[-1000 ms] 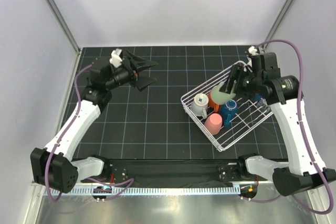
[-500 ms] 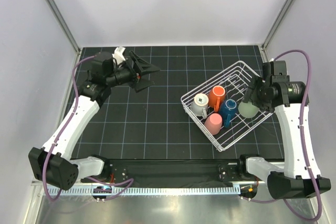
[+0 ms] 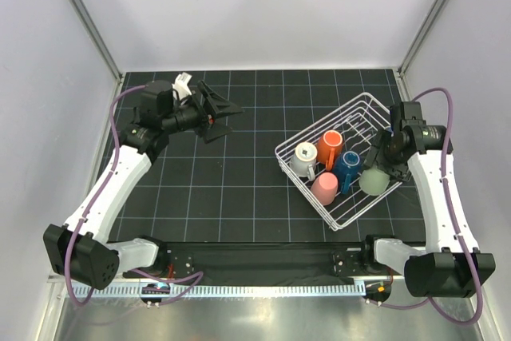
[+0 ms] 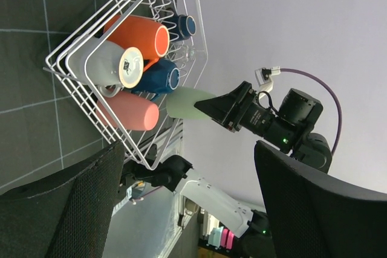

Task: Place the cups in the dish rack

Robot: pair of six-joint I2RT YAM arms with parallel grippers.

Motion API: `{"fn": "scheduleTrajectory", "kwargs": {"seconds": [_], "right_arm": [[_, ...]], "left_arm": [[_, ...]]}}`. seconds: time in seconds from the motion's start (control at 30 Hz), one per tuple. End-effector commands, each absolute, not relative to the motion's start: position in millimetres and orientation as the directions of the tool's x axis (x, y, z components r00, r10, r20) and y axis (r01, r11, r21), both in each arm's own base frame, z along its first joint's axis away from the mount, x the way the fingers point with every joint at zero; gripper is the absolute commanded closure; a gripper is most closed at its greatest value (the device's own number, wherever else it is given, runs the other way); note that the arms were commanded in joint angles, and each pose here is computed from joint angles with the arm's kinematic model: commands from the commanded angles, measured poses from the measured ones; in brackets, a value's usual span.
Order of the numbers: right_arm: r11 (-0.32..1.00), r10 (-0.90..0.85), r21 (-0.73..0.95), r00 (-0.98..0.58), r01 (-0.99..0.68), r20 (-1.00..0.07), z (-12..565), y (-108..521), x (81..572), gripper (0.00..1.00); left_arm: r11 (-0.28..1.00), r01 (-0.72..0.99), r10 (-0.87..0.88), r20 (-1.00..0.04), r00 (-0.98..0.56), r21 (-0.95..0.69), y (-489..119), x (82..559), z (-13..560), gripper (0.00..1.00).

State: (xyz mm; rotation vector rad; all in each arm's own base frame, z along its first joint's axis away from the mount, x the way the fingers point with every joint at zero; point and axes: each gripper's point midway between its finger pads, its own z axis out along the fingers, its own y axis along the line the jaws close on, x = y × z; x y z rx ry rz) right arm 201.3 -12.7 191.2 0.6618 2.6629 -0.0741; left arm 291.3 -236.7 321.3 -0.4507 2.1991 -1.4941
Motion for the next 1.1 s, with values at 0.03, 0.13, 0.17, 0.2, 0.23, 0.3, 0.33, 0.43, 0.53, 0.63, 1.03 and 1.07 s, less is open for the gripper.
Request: {"fn": "scheduleTrajectory", "kwargs": {"seconds": [0.03, 0.13, 0.17, 0.2, 0.23, 0.3, 0.33, 0.43, 0.53, 0.63, 1.03, 1.07], "right_arm": [[0.881, 0.456, 0.084, -0.786, 0.467, -0.417, 184.4, -10.0, 215.2, 0.96], [0.882, 0.461, 0.121, -0.779, 0.456, -0.424, 177.5, -4.8, 224.4, 0.96], [0.881, 0.465, 0.125, -0.782, 0.457, -0.416, 174.3, -3.6, 224.2, 0.96], [0.881, 0.465, 0.128, -0.782, 0.456, -0.415, 172.4, -3.1, 225.5, 0.96], [0.879, 0.469, 0.134, -0.778, 0.457, -0.418, 170.4, -2.5, 228.9, 0.96], [0.876, 0.474, 0.133, -0.779, 0.463, -0.410, 162.9, -2.2, 228.4, 0.96], [0.875, 0.476, 0.134, -0.778, 0.464, -0.410, 160.7, -2.2, 228.9, 0.96], [0.873, 0.478, 0.122, -0.775, 0.473, -0.414, 153.3, -4.8, 229.9, 0.96], [0.873, 0.474, 0.114, -0.767, 0.475, -0.432, 147.3, -7.7, 232.2, 0.96], [0.869, 0.476, 0.090, -0.773, 0.486, -0.419, 138.1, -10.7, 228.7, 0.96], [0.863, 0.480, 0.050, -0.785, 0.503, -0.390, 113.6, -14.5, 219.3, 0.80], [0.864, 0.478, 0.050, -0.787, 0.500, -0.390, 113.2, -14.3, 219.2, 0.75]], "left_arm": [[0.362, 0.045, -0.485, -0.229, -0.844, -0.931, -236.6, 287.4, 338.6, 0.15], [0.362, 0.058, -0.477, -0.239, -0.846, -0.930, -236.9, 285.7, 339.8, 0.14], [0.361, 0.057, -0.476, -0.237, -0.847, -0.931, -236.9, 285.1, 339.8, 0.14], [0.362, 0.060, -0.475, -0.240, -0.847, -0.930, -236.6, 284.3, 339.8, 0.14], [0.364, 0.059, -0.476, -0.240, -0.846, -0.929, -236.4, 284.5, 339.0, 0.14], [0.363, 0.062, -0.476, -0.242, -0.846, -0.930, -235.9, 282.9, 340.5, 0.14], [0.365, 0.059, -0.475, -0.241, -0.846, -0.929, -235.8, 282.7, 338.9, 0.14], [0.368, 0.057, -0.474, -0.239, -0.847, -0.928, -235.4, 281.6, 338.1, 0.14], [0.371, 0.057, -0.473, -0.242, -0.847, -0.927, -234.9, 280.8, 337.0, 0.14], [0.373, 0.051, -0.471, -0.237, -0.850, -0.926, -235.0, 280.7, 334.4, 0.14], [0.375, 0.041, -0.468, -0.228, -0.854, -0.926, -235.1, 279.9, 329.4, 0.13], [0.375, 0.041, -0.467, -0.227, -0.854, -0.926, -235.3, 279.7, 329.5, 0.13]]}}
